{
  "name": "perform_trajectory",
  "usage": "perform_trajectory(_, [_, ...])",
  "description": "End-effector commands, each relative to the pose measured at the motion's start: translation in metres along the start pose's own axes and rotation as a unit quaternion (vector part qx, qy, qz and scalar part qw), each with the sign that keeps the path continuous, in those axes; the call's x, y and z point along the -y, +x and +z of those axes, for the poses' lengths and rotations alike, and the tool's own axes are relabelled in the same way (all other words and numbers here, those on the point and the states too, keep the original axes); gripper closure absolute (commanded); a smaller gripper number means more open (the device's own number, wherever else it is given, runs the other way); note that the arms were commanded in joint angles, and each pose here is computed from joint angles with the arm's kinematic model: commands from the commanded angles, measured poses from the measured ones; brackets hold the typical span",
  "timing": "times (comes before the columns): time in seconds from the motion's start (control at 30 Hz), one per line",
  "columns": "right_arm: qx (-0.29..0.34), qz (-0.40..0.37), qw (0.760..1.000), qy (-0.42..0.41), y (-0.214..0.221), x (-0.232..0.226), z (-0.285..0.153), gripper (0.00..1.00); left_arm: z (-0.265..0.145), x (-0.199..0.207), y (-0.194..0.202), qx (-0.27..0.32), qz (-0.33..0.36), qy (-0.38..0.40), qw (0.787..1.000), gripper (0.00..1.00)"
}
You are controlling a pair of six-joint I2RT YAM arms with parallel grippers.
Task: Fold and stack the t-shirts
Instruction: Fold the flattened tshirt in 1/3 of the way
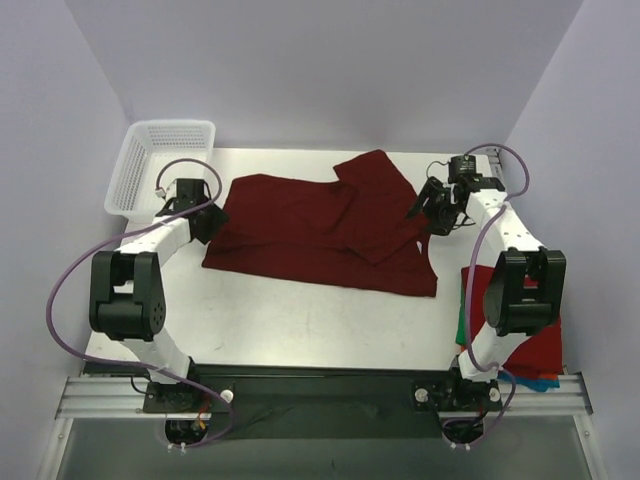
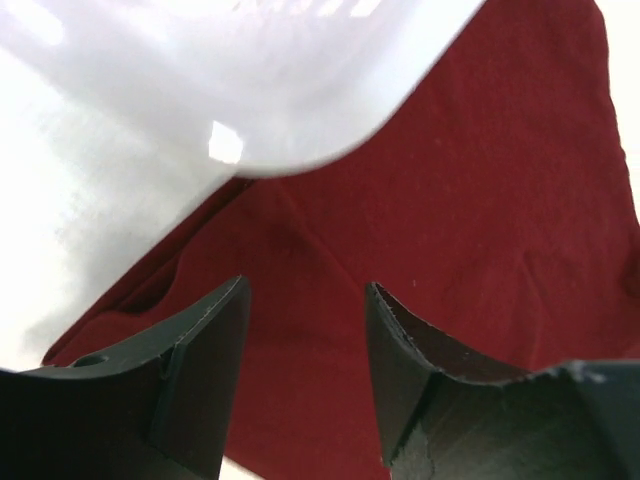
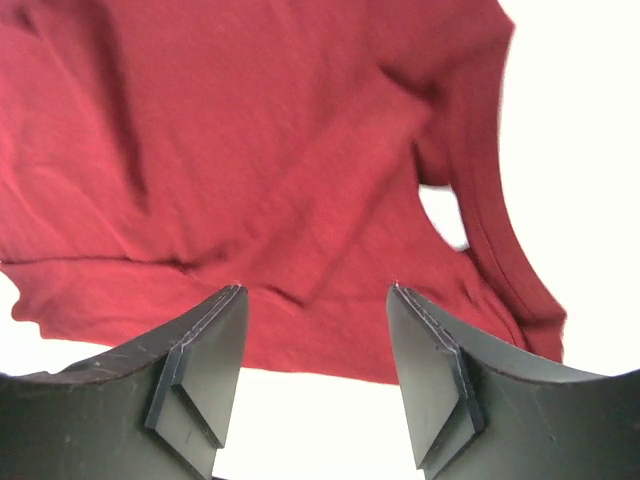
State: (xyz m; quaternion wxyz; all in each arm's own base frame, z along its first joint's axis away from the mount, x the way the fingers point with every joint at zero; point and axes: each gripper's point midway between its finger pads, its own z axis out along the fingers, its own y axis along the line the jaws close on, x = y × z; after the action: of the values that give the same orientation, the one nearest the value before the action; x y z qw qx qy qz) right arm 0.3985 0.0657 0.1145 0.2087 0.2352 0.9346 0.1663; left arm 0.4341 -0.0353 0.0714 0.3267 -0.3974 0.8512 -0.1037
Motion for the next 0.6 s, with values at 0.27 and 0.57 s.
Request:
perform_trajectory(0.27, [0.038, 0.07, 0.996, 0.04, 0.1, 0.065, -0.036, 0.48, -0.067, -0.049, 0.006, 0.058, -0.038, -0.011, 0.998, 0.46])
perform_trajectory(0.57, [0.018, 0.09, 0.993, 0.079, 0.146, 0.109, -0.008, 0.49, -0.052, -0.074, 0.048, 0.028, -0.027, 0.014, 0.999, 0.47])
